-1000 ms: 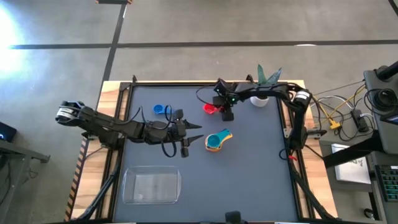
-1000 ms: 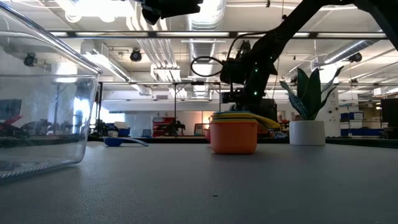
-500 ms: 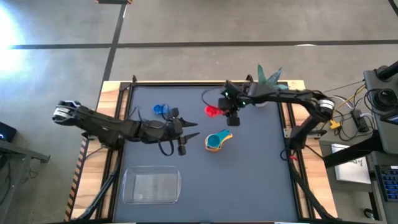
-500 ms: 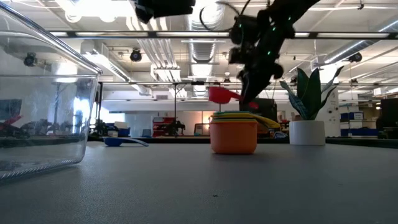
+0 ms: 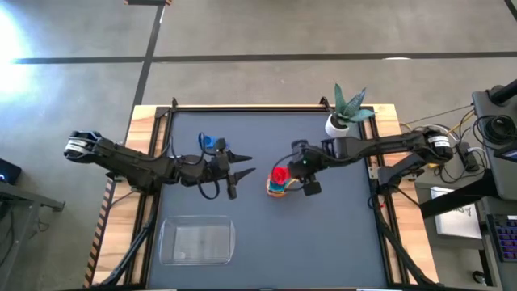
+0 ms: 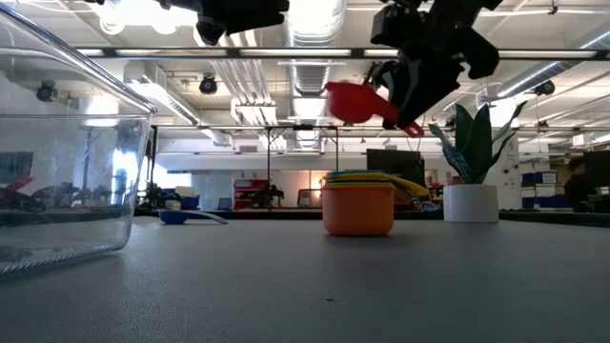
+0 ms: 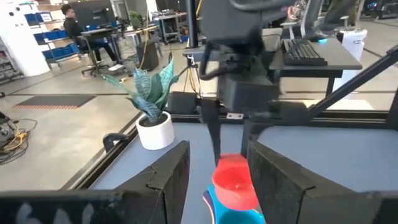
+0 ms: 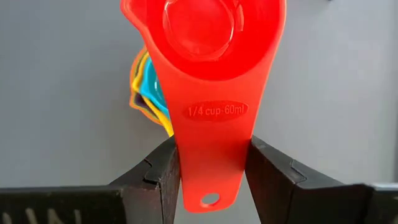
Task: Nest measuring cups in basket
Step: Stack the red measuring cup on top of the light blue measuring cup
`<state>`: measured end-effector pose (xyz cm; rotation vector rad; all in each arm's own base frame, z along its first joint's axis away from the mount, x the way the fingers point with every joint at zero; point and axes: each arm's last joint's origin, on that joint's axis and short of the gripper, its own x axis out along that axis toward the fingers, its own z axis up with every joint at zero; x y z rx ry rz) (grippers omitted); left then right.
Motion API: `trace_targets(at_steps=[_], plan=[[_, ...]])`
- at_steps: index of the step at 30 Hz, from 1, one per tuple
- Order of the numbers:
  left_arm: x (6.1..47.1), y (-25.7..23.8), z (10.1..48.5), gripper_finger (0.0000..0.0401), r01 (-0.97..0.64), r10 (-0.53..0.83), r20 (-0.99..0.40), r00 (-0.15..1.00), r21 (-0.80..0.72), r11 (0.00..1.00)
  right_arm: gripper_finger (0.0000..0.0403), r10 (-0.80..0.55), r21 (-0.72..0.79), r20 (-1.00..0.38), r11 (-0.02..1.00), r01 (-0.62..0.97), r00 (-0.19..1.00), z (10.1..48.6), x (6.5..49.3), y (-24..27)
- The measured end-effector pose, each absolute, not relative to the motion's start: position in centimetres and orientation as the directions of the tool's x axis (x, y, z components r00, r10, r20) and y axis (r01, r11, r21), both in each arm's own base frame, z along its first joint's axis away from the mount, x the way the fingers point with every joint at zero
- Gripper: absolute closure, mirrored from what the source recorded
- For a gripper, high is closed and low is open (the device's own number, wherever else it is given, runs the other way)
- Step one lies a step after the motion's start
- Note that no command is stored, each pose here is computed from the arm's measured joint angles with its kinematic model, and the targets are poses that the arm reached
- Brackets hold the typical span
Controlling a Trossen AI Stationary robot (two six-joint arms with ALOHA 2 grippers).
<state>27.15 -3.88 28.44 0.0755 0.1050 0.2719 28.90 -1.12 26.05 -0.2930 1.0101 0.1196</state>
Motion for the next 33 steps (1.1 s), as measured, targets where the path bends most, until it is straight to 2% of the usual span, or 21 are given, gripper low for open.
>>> trace_targets(at_steps=[17,26,29,33], plan=[[27.3,-3.7,28.3,0.0256,-0.268,0.276,-0.093,0.957,0.089,0.959,0.0256,-0.061,-0.225,-0.903,0.911,-0.346,0.426,22.4,30.2,-0.7],[27.3,-3.6,28.3,0.0256,-0.271,0.279,-0.095,0.956,0.090,0.958,0.0203,-0.068,-0.242,-0.896,0.903,-0.354,0.439,21.9,30.7,-0.7],[27.3,-3.6,28.2,0.0256,-0.271,0.279,-0.099,0.955,0.087,0.959,0.0189,-0.114,-0.277,-0.893,0.902,-0.332,0.435,22.1,30.6,-0.8],[27.2,-3.4,27.7,0.0256,-0.281,0.292,-0.178,0.940,0.087,0.956,0.0180,-0.138,-0.277,-0.895,0.917,-0.288,0.424,23.3,29.6,-0.9]])
